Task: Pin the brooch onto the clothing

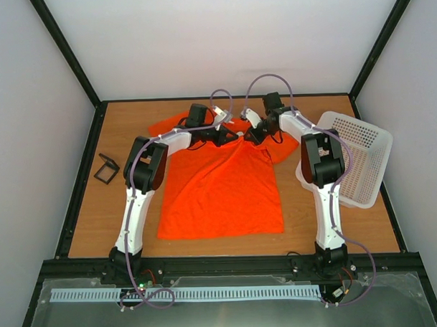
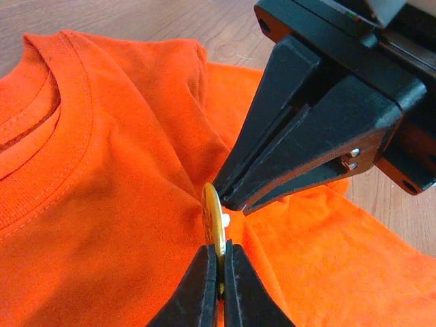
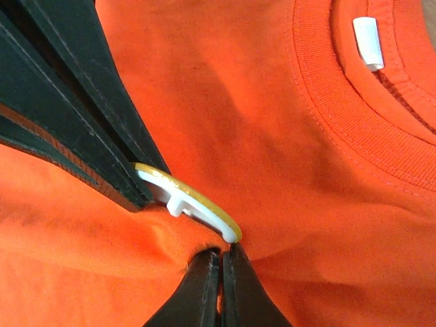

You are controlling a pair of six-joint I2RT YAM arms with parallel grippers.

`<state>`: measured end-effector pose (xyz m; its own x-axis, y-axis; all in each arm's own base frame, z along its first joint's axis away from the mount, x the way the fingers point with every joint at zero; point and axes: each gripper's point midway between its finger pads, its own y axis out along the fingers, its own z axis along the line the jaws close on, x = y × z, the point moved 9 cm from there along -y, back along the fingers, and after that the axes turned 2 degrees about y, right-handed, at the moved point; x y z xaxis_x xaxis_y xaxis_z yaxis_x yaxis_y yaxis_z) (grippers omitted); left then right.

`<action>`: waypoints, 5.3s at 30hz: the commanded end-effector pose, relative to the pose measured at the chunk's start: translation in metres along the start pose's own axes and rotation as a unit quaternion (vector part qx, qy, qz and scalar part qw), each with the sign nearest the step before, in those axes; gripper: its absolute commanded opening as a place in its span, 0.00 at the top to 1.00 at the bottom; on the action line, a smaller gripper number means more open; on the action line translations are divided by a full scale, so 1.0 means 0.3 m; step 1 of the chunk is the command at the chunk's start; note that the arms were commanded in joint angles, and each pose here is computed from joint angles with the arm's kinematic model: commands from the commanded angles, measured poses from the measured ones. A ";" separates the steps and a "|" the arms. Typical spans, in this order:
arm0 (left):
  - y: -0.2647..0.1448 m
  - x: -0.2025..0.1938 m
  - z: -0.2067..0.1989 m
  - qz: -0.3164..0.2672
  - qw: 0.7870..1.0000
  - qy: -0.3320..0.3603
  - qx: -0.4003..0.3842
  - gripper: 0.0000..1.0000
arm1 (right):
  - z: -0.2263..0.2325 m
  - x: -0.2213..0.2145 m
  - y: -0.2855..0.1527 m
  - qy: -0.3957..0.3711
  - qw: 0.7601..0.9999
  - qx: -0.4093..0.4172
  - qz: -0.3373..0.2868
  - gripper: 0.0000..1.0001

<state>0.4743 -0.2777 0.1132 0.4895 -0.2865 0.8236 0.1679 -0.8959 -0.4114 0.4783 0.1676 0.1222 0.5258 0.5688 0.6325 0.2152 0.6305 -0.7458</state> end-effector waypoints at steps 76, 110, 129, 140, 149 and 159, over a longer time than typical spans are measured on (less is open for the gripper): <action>-0.048 0.067 -0.041 -0.047 0.990 0.036 -0.129 0.99 | 0.009 -0.027 -0.110 -0.037 0.992 0.102 -0.068 0.55; -0.025 0.131 -0.193 -0.045 0.986 0.121 -0.104 0.99 | -0.024 -0.002 -0.067 -0.011 0.994 0.093 -0.051 0.64; 0.015 0.105 -0.242 -0.023 0.983 0.150 -0.103 0.99 | -0.046 0.012 -0.048 0.031 0.992 0.106 -0.058 0.62; 0.013 0.095 -0.273 -0.024 0.978 0.179 -0.105 0.99 | -0.098 0.044 -0.034 0.115 0.985 0.118 -0.058 0.62; 0.033 0.086 -0.278 -0.013 0.977 0.187 -0.106 0.99 | -0.110 0.042 -0.019 0.147 0.980 0.122 -0.054 0.62; 0.046 0.091 -0.305 -0.006 0.972 0.212 -0.105 0.99 | -0.140 0.052 -0.004 0.198 0.972 0.113 -0.053 0.61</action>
<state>0.4576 -0.2855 0.1317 0.1852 -0.3945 0.9000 0.2129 -0.8780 -0.4286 0.4912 0.1528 0.1175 0.8319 0.3321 0.4447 -0.0023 0.8033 -0.5956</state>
